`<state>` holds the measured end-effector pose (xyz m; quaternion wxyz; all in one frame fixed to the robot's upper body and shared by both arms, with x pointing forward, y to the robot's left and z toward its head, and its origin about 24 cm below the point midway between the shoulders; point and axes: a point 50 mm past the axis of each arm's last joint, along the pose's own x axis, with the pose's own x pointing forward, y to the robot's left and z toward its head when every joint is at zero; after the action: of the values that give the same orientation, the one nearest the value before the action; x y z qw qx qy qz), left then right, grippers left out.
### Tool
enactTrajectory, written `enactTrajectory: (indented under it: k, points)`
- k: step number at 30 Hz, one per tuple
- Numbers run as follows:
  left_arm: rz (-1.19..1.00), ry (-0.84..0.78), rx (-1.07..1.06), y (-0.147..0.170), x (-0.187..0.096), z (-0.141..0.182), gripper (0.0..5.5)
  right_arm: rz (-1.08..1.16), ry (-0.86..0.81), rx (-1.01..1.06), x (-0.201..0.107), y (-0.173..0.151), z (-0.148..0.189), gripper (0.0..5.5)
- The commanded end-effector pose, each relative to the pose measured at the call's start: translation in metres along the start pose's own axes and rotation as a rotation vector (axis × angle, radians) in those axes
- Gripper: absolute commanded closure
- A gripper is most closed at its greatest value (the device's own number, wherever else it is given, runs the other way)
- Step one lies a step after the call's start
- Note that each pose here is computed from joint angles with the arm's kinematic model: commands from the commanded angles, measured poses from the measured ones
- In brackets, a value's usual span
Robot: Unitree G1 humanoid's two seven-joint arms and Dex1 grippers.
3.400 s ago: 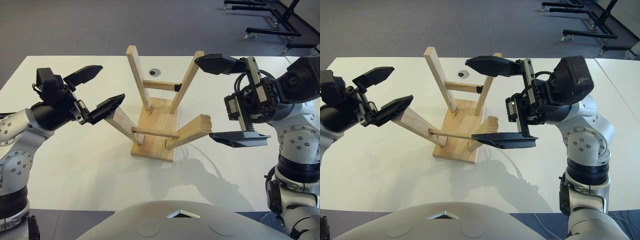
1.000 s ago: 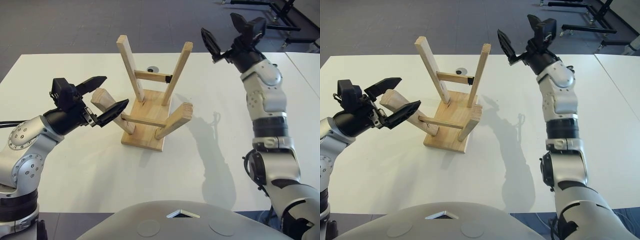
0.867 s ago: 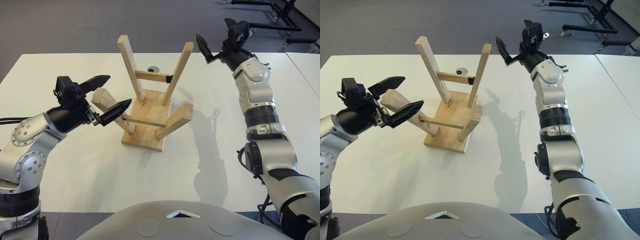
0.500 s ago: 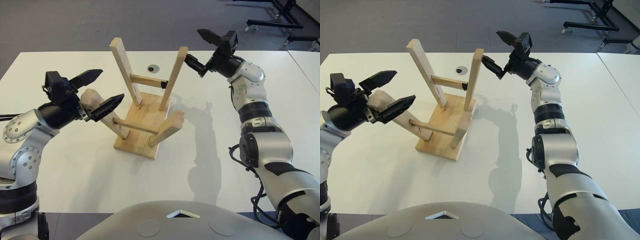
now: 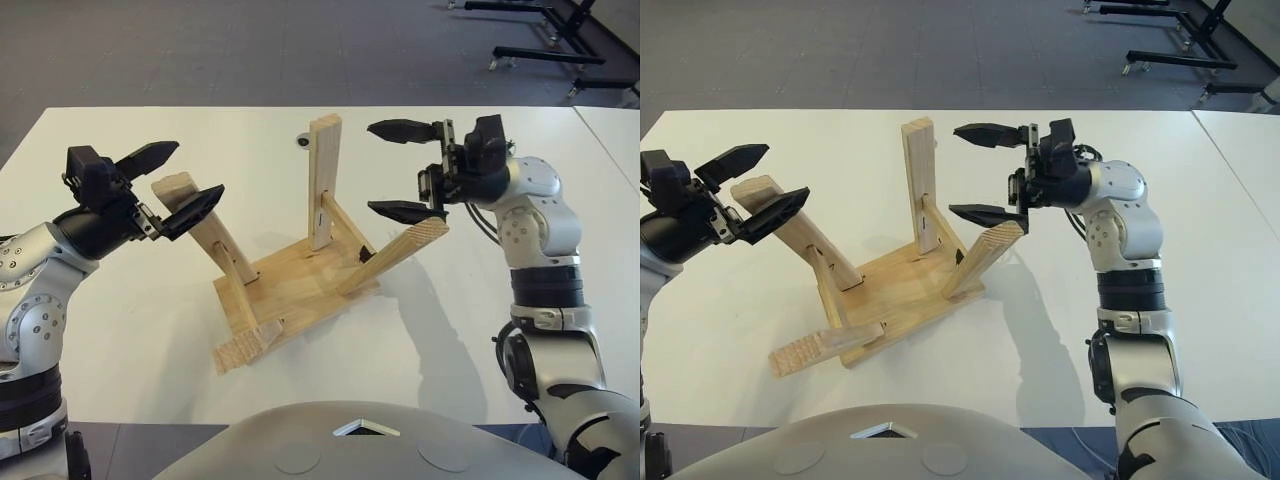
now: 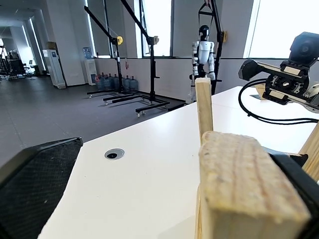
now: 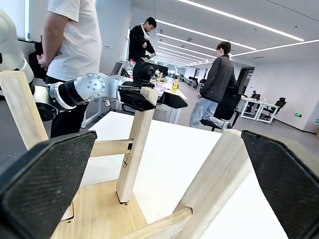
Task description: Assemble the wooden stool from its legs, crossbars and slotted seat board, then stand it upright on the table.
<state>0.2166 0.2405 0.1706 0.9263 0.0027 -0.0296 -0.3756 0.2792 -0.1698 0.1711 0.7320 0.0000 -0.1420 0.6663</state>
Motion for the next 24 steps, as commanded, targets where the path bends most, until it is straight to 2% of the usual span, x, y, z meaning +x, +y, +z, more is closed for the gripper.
enactTrajectory:
  k: [1, 3, 5, 9, 12, 19, 24]
  points:
    - [-0.004, -0.158, 0.000, -0.002, -0.017, 0.031, 0.10, -0.076, 0.009, -0.012, -0.013, 0.006, 0.007, 0.14]
    - [-0.009, -0.225, 0.001, -0.001, -0.030, 0.047, 0.10, -0.111, 0.002, -0.011, -0.017, 0.009, 0.008, 0.14]
    - [-0.048, -0.204, -0.032, -0.006, -0.032, 0.046, 0.10, -0.129, -0.001, 0.003, -0.017, 0.012, 0.004, 0.14]
    - [-0.192, -0.024, -0.210, -0.039, -0.022, 0.001, 0.10, -0.104, -0.015, 0.057, -0.007, 0.024, -0.009, 0.14]
    - [-0.199, 0.115, -0.275, -0.052, -0.025, -0.029, 0.10, -0.073, -0.026, 0.080, 0.002, 0.031, -0.012, 0.14]
    - [-0.128, 0.327, -0.219, -0.039, -0.033, -0.066, 0.10, -0.042, -0.058, 0.099, 0.012, 0.040, -0.010, 0.14]
    - [-0.118, 0.392, -0.149, -0.035, -0.030, -0.080, 0.10, -0.029, -0.061, 0.113, 0.013, 0.040, -0.010, 0.14]
